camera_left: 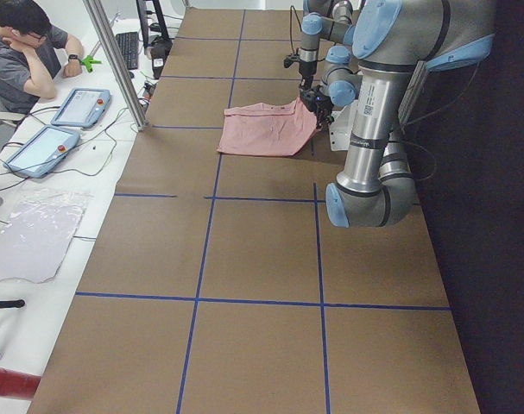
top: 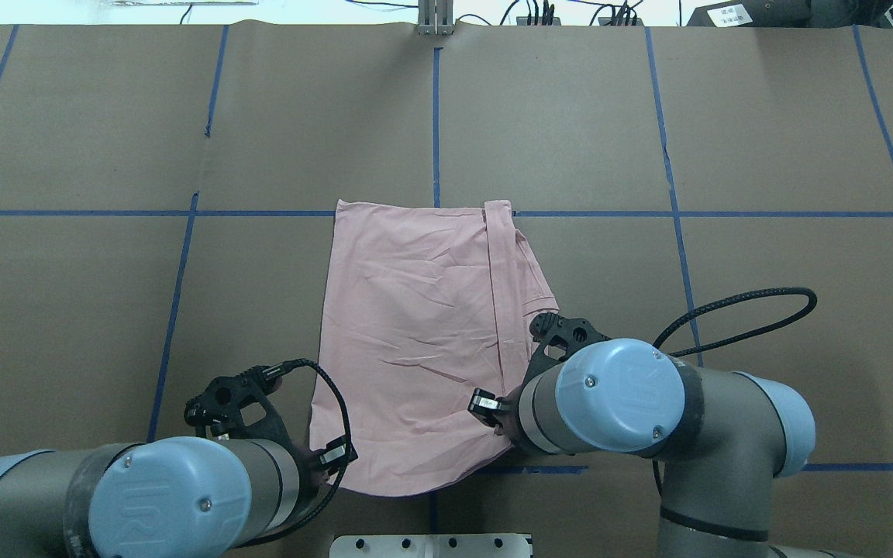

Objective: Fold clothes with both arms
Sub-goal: 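Lift the near edge with both grippers and fold it away from the robot, then open both grippers and raise both arms away from the folded shirt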

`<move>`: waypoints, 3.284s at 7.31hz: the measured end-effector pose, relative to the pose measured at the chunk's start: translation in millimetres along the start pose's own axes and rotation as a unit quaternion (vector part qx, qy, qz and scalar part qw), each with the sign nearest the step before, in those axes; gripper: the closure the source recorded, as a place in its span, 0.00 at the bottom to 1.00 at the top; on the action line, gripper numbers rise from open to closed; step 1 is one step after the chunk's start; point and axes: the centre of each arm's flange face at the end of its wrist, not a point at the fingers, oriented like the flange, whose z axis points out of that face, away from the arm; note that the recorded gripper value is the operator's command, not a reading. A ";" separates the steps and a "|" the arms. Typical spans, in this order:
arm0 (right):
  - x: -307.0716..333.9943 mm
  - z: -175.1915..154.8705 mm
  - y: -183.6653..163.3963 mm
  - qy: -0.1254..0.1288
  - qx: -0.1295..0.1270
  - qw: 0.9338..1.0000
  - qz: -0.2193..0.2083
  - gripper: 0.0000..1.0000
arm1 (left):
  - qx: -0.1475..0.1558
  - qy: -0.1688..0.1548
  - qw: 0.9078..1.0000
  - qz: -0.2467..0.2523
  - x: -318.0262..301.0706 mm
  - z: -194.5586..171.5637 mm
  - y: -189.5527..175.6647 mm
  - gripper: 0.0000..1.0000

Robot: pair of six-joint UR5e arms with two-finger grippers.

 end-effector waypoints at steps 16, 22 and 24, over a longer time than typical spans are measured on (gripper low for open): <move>-131.4 46.0 -340.0 -0.074 0.178 0.981 0.035 0.00 | 0.185 0.110 0.973 -0.079 132.1 90.5 -329.1 0.00; -81.6 -40.9 -430.6 0.016 0.170 0.983 -0.068 0.00 | 0.121 0.112 0.986 0.026 74.1 17.1 -363.1 0.00; 27.7 -109.5 -445.1 0.101 0.136 0.968 -0.184 0.00 | 0.129 0.070 0.984 0.097 21.3 -45.0 -397.5 0.00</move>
